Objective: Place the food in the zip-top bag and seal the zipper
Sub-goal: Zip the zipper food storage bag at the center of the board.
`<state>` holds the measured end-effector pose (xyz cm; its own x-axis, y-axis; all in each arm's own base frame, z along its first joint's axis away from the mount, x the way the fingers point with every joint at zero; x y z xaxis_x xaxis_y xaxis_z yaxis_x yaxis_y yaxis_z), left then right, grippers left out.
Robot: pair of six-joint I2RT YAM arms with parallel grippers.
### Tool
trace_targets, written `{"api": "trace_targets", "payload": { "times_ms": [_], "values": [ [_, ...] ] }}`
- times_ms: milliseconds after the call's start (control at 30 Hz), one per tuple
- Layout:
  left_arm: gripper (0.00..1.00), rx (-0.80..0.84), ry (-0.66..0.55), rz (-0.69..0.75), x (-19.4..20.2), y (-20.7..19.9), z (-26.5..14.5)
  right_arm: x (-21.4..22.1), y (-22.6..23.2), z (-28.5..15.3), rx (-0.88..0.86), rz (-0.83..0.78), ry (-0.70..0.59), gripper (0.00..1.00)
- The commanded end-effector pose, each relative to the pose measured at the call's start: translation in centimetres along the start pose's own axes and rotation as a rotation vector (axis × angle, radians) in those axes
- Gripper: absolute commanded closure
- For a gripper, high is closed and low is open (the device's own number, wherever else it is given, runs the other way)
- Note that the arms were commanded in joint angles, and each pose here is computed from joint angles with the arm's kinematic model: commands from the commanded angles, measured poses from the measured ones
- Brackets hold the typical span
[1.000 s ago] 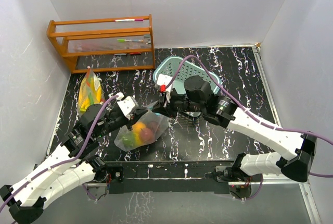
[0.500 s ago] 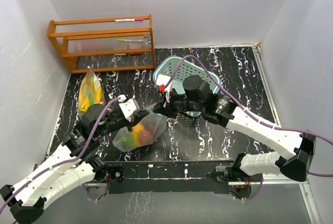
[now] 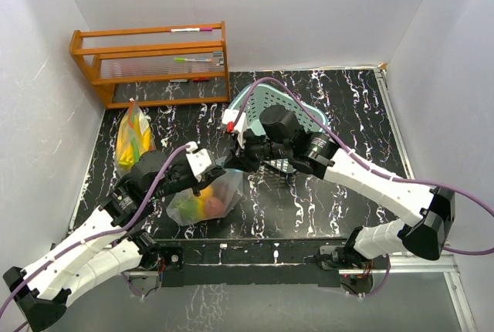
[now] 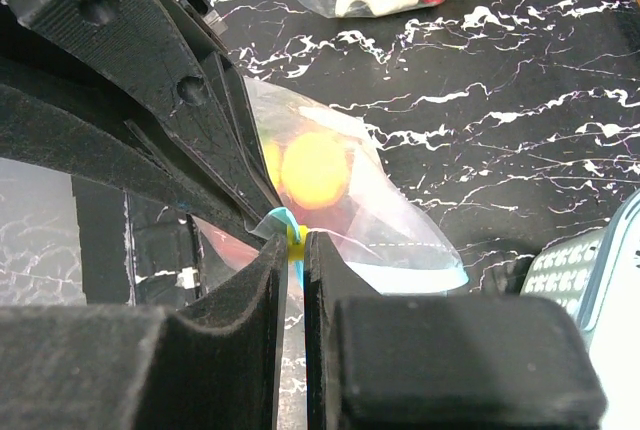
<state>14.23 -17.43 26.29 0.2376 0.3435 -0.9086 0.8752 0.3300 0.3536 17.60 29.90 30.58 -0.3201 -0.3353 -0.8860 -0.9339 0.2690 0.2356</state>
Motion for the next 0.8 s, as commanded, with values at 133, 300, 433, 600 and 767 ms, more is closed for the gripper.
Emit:
{"api": "trace_targets", "payload": {
  "times_ms": [133, 300, 433, 600, 767],
  "values": [
    [0.56, 0.006, 0.004, -0.008, -0.9, 0.2, -0.3, -4.2, 1.9, -1.6, -0.072, -0.080, -0.152, 0.92],
    [0.60, -0.010, 0.004, 0.005, -1.4, 0.6, -0.5, -4.4, 2.2, -1.9, -0.085, -0.086, -0.163, 0.92],
    [0.89, -0.038, 0.015, 0.008, -1.2, 0.9, -0.5, -4.3, 2.3, -1.9, -0.092, -0.081, -0.157, 0.92],
    [1.00, -0.014, 0.007, 0.013, -1.3, 0.7, -0.4, -4.1, 2.4, -1.9, -0.105, -0.086, -0.152, 0.92],
    [1.00, -0.086, -0.014, -0.001, -2.6, 1.6, -1.0, -4.0, 2.2, -2.0, -0.095, -0.116, -0.152, 0.69]
  ]
}}
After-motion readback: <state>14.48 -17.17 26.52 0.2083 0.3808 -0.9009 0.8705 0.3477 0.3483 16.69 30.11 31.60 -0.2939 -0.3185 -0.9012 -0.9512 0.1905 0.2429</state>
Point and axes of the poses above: each gripper's point midway between its finger pads, its own z axis out along the fingers, its own y axis along the line the jaws close on, x = y × z, the point moved 7 cm from there along -z, back along the fingers, and after that the axes turned 12 degrees about z, right-handed, at the moved point
